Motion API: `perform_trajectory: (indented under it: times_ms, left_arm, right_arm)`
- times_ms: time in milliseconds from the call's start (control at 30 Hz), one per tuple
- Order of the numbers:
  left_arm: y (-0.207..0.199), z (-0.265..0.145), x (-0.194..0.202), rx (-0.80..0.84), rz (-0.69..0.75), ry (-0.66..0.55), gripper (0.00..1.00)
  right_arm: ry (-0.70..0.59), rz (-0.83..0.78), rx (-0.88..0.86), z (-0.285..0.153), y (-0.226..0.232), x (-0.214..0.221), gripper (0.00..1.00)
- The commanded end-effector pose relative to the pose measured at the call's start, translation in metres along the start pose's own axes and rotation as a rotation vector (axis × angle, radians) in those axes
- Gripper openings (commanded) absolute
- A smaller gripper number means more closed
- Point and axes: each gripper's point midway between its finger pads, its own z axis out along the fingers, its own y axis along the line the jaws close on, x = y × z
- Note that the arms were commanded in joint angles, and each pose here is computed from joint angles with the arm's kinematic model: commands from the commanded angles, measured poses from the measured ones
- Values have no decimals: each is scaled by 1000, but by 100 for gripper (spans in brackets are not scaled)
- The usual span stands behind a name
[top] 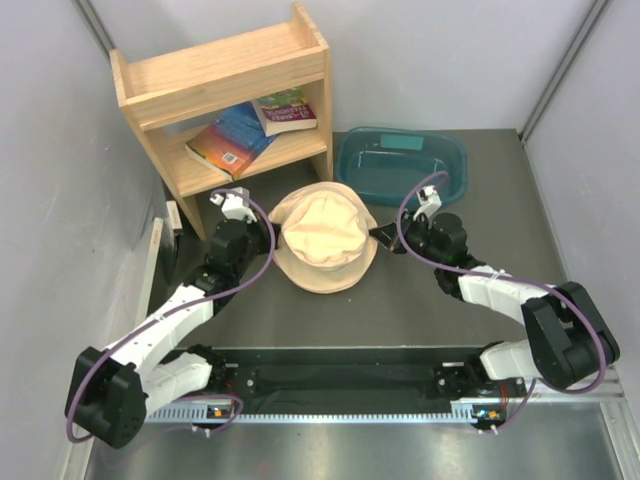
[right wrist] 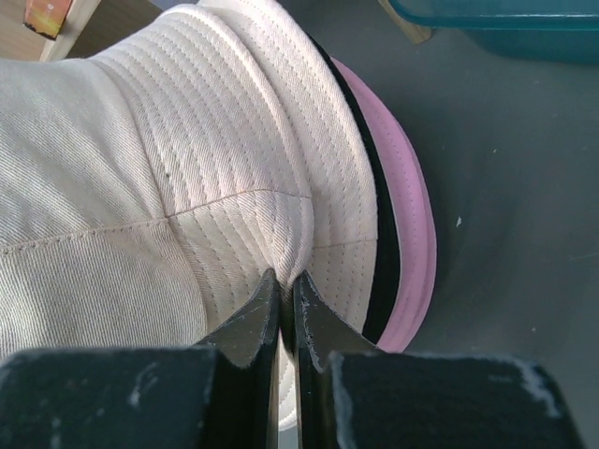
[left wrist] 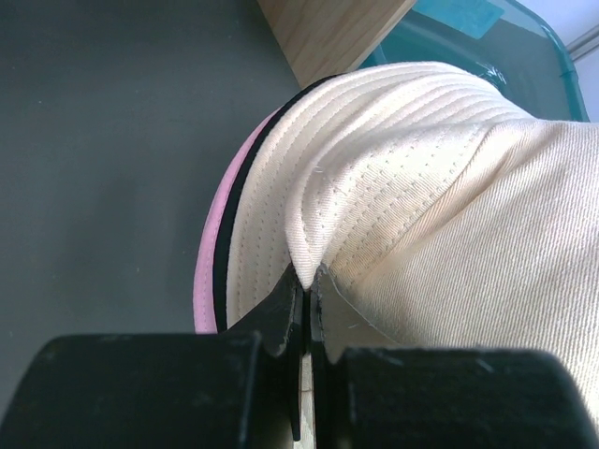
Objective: Stack the hats
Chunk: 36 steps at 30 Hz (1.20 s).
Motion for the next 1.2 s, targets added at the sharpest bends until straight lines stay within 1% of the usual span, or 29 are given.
perform_trajectory:
  times_ms: [0,33,67,100,133,167,200,233,267,300,333,367,400,433,500,533,567,600,633,767,833,900,1000,1167]
  left_arm:
    - [47,-5,25,-194,52,80,0]
    - [46,-6,22,-192,54,71,0]
    - [42,-7,15,-182,53,52,3]
    - [44,-10,16,-192,56,63,10]
    - [42,-12,12,-188,57,56,16]
    - [40,-15,8,-185,54,47,34]
    - [40,-17,4,-187,53,39,42]
    - [39,-19,2,-187,57,36,49]
    - [37,-24,-4,-184,56,18,57]
    - [37,-27,-7,-188,56,10,67]
    - [40,-30,-11,-202,63,-2,73]
    - [40,-35,-15,-205,69,-15,78]
    - [42,-38,-17,-211,75,-22,87]
    - [46,-41,-21,-237,87,-37,91]
    - [51,-50,-21,-262,103,-32,99]
    - [52,-54,-25,-264,117,-39,99]
    - [50,-57,-27,-259,123,-42,99]
    - [50,-60,-27,-255,133,-36,99]
    - [48,-66,-32,-241,143,-54,99]
    - [42,-77,-37,-210,132,-69,99]
    - [39,-83,-39,-192,125,-76,99]
    - [40,-87,-43,-198,123,-88,99]
    - [43,-93,-45,-217,102,-105,99]
    - [47,-96,-46,-239,96,-113,99]
  right_arm:
    - [42,-32,254,-10,-56,13,0]
    - [42,-37,250,-10,-53,11,0]
    - [35,-46,243,-11,-49,7,0]
    - [33,-50,237,-12,-45,3,0]
    - [33,-54,231,-13,-41,0,2]
    - [13,-67,216,-14,-34,-8,11]
    - [18,-70,217,-17,-32,-9,17]
    - [14,-72,218,-19,-30,-12,34]
    - [-9,-91,204,-22,-21,-21,43]
    - [-18,-104,206,-24,-19,-26,51]
    - [-19,-116,245,-29,-24,-27,68]
    - [-42,-151,246,-32,-19,-37,73]
    - [-46,-158,258,-35,-20,-39,78]
    - [-48,-165,316,-41,-29,-41,84]
    - [-74,-202,358,-50,-30,-50,90]
    - [-115,-214,407,-58,-35,-60,95]
    - [-115,-227,435,-64,-39,-60,96]
    - [-146,-237,465,-70,-41,-66,98]
    - [-180,-247,462,-78,-36,-73,100]
    - [-270,-278,506,-101,-35,-88,100]
    - [-337,-286,530,-115,-33,-100,99]
    - [-344,-291,579,-125,-41,-98,100]
    - [-363,-300,604,-134,-43,-99,100]
    - [-370,-300,609,-136,-46,-97,100]
